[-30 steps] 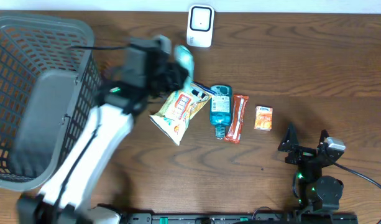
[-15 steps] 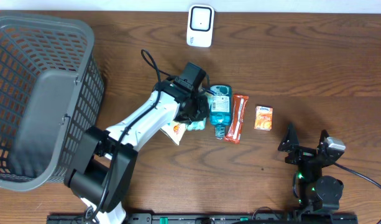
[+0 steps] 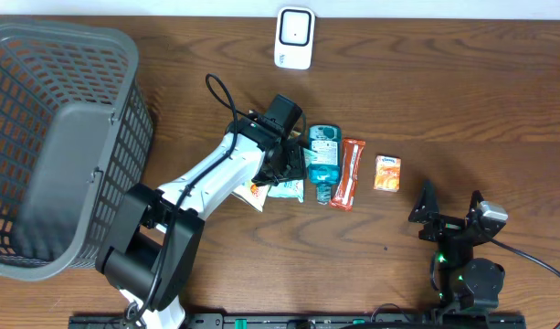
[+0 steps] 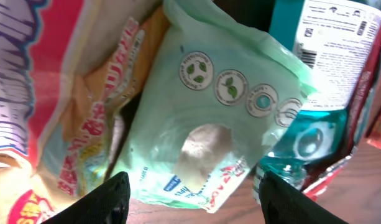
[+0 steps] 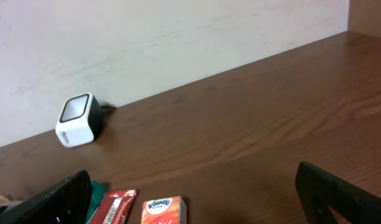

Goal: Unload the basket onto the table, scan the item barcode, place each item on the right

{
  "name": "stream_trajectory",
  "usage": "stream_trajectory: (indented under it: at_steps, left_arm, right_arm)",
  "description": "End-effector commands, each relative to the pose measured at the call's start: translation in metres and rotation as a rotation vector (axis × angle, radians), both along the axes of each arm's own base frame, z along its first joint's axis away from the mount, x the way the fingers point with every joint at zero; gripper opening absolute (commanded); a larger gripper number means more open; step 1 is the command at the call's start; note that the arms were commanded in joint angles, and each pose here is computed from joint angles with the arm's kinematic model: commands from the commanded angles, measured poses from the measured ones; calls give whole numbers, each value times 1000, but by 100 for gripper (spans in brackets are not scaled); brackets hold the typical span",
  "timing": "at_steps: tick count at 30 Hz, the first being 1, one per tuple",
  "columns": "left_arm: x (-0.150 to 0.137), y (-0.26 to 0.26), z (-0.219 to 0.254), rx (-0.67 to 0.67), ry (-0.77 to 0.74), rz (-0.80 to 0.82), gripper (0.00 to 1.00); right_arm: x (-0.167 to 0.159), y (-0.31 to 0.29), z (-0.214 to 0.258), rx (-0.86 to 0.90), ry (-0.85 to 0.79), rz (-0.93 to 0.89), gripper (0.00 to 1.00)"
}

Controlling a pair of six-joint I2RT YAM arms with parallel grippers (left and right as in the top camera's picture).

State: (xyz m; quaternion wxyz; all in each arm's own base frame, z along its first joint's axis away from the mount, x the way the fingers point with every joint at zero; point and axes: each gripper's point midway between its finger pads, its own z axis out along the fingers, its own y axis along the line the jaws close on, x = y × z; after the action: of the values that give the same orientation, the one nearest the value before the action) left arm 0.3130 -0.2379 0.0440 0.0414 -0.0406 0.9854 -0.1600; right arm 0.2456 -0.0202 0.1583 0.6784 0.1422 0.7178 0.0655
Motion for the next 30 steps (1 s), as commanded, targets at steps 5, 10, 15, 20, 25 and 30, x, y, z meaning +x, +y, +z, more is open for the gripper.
stream_trajectory:
  at_steps: [5,10,15,20,25,30]
  left_arm:
    - [5,-10,38,-80,-93,-40,65]
    - [22,-12,99,-130,-332,-121,80]
    - [41,12,167,-58,-622,-98,93]
    - [54,35,237,17,-906,-75,98]
    - [60,61,294,158,-1151,-100,98]
    - [59,83,340,262,-1322,-99,98]
  right_arm:
    - [0,1,-1,3,0,2,99]
    - [0,1,-1,3,0,2,99]
    - [0,1,-1,3,0,3,99]
    - [0,1,-1,3,0,2,99]
    - [0,1,-1,3,0,3,99]
    - [0,1,-1,3,0,3,99]
